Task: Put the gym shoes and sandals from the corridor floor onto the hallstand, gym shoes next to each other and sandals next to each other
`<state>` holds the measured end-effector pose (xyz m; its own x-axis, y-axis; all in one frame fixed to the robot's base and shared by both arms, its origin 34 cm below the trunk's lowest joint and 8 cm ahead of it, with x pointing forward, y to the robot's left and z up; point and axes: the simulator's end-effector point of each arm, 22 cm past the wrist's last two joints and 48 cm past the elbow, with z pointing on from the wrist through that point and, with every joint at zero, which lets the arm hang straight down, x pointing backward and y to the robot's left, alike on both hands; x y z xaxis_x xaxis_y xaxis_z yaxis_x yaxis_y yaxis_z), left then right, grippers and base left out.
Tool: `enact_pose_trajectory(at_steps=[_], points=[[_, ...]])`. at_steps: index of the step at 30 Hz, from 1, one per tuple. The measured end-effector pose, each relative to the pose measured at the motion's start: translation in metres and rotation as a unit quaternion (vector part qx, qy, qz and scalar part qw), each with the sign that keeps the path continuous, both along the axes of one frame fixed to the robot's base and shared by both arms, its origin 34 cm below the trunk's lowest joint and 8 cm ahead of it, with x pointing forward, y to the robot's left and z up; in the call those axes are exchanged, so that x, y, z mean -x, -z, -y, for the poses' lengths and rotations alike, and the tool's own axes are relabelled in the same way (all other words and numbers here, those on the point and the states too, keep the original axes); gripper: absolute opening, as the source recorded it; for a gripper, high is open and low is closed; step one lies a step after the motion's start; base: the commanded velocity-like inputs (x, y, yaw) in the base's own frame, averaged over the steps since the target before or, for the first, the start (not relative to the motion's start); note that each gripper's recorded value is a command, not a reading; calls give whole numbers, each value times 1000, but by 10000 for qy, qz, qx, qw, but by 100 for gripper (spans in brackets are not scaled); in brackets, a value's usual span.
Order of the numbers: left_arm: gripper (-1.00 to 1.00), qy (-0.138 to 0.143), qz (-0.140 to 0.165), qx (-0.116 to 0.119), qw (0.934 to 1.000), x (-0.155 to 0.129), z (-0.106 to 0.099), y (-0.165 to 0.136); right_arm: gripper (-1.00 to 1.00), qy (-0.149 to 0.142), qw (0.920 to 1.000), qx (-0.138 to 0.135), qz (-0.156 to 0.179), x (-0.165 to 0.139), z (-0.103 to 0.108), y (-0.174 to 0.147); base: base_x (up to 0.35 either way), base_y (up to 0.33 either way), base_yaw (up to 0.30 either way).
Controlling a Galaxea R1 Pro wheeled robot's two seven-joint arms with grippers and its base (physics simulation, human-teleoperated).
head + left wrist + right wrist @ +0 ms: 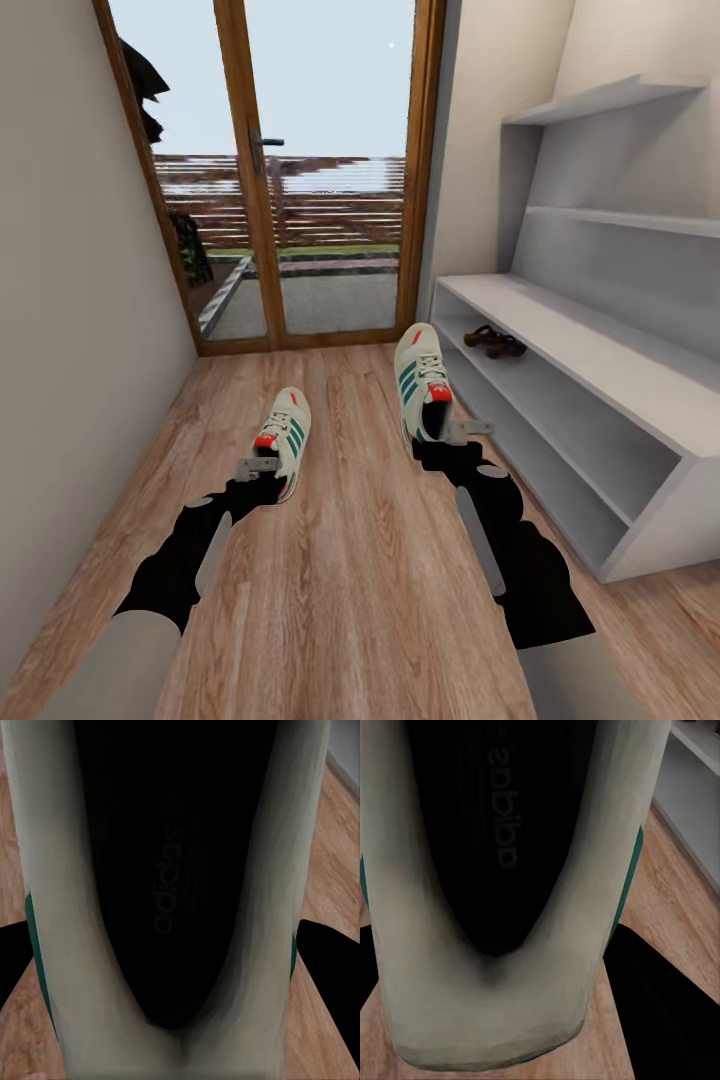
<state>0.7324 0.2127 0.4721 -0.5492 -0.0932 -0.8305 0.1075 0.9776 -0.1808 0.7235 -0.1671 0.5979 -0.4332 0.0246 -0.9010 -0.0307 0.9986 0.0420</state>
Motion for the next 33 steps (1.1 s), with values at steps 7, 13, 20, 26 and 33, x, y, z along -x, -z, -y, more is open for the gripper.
enact_pose_trajectory(at_steps=[7,13,20,26,33], points=[[-100,1,0,0,10000,0,0,0,-100,1,10000,0,1,0,0,0,346,0,-162],[-100,0,-1,-1,10000,0,0,0,-100,1,10000,0,1,0,0,0,329,74,-274],[-100,0,-1,1,10000,0,0,0,-100,1,10000,0,1,0,0,0,291,198,-277],[-100,0,-1,-1,10000,0,0,0,-100,1,10000,0,1,0,0,0,291,185,-277],[-100,0,-1,1,10000,0,0,0,-100,1,10000,0,1,0,0,0,285,213,-277]])
